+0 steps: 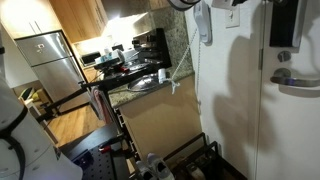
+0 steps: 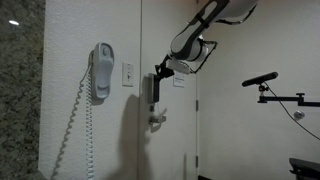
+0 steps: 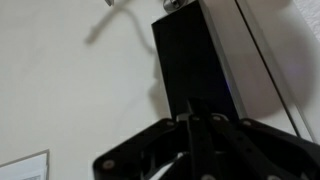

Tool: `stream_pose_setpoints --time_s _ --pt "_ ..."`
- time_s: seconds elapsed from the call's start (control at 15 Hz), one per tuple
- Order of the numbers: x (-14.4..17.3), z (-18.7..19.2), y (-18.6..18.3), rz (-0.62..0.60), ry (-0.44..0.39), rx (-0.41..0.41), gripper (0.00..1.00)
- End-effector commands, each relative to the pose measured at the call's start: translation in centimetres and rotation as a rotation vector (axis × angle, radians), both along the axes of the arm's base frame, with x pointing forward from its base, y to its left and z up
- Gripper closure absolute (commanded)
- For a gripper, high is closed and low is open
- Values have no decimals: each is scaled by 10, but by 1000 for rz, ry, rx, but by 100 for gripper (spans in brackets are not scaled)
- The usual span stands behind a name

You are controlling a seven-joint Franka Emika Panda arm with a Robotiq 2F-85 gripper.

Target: Push a button on the digital lock on the door

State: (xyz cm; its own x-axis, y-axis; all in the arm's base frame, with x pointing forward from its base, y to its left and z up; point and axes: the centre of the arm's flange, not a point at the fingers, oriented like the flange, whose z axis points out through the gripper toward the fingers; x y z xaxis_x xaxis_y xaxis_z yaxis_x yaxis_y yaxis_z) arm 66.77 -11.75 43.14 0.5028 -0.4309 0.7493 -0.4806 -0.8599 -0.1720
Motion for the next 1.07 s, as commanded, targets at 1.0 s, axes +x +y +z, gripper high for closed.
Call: stream_pose_setpoints --time_s 1.0 --pt "15 9 3 78 -17 -95 100"
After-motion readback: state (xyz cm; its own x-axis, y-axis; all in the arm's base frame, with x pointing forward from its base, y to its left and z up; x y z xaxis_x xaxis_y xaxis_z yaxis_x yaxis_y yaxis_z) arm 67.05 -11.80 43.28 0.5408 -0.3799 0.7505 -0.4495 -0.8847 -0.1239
